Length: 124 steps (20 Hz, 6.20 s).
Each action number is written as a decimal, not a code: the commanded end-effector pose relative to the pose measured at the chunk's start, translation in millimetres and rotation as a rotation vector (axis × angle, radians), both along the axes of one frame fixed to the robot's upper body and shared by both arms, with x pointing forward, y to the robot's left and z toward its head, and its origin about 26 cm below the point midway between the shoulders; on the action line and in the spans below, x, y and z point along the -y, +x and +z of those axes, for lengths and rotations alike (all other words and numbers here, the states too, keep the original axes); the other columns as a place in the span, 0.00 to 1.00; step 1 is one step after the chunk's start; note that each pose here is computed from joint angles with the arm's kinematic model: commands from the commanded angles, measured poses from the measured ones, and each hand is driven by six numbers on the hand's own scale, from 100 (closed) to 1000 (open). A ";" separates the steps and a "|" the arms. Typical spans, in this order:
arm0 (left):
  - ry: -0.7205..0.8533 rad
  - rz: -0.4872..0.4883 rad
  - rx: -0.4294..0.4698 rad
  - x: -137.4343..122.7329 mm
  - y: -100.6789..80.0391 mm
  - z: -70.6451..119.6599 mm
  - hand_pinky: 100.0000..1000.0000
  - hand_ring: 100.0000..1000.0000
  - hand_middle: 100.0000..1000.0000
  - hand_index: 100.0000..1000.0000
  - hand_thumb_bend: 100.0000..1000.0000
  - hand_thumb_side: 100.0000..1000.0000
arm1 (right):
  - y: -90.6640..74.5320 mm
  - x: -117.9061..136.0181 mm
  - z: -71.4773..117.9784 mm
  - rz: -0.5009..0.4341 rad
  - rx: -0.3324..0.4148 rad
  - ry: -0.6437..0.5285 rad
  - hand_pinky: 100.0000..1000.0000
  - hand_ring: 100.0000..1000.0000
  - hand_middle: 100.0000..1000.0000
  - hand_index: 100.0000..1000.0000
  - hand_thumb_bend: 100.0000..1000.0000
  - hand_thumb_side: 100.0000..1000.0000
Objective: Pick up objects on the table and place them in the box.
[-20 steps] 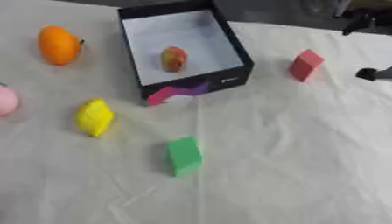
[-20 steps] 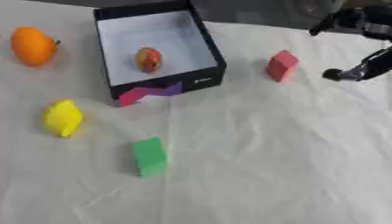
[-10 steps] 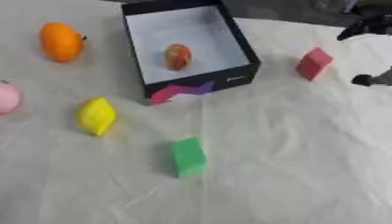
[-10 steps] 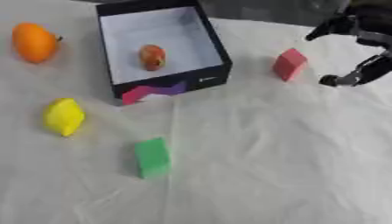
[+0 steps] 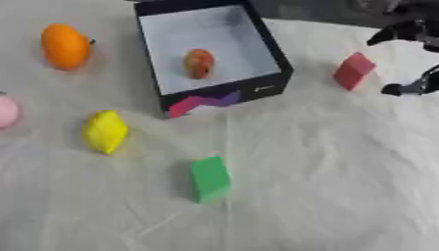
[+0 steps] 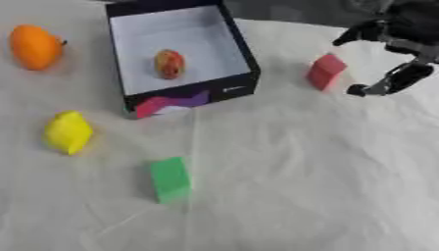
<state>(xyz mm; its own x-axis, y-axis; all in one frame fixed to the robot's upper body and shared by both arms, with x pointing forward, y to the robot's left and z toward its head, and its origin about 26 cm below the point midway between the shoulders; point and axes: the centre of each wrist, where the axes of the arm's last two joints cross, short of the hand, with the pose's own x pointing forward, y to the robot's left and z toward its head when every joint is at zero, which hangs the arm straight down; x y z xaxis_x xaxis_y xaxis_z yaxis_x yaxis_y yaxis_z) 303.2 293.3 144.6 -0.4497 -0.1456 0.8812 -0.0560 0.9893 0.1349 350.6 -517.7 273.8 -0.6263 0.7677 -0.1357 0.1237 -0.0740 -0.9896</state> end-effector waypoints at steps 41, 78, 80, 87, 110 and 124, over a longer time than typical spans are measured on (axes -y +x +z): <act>0.018 -0.008 0.050 4.0 0.1 13.3 0.85 0.72 0.55 0.68 0.00 0.85 | -1.9 24.7 7.4 -0.131 0.067 0.005 0.83 0.84 0.78 0.89 0.24 0.36; 0.023 0.003 0.007 -1.4 -3.7 1.7 0.86 0.71 0.55 0.69 0.00 0.84 | 15.3 -7.0 57.7 -0.017 0.232 0.236 0.68 0.67 0.62 0.78 0.05 0.08; 0.024 -0.003 0.001 -1.2 -3.9 0.6 0.86 0.71 0.55 0.69 0.00 0.84 | 25.1 -24.3 69.1 0.027 0.238 0.242 0.68 0.67 0.61 0.78 0.05 0.06; 0.016 -0.034 -0.009 2.9 -2.3 -0.5 0.86 0.71 0.55 0.68 0.00 0.83 | 67.6 -99.8 94.3 0.197 0.207 0.268 0.68 0.67 0.61 0.78 0.07 0.03; -0.002 -0.099 0.006 16.5 4.6 6.7 0.87 0.71 0.55 0.68 0.00 0.84 | 114.7 -170.5 58.9 0.196 0.141 0.172 0.67 0.66 0.61 0.77 0.04 0.11; -0.011 -0.100 0.007 18.6 6.2 7.0 0.87 0.71 0.55 0.68 0.00 0.85 | 121.4 -178.1 35.9 0.206 0.098 0.086 0.72 0.72 0.67 0.80 0.11 0.20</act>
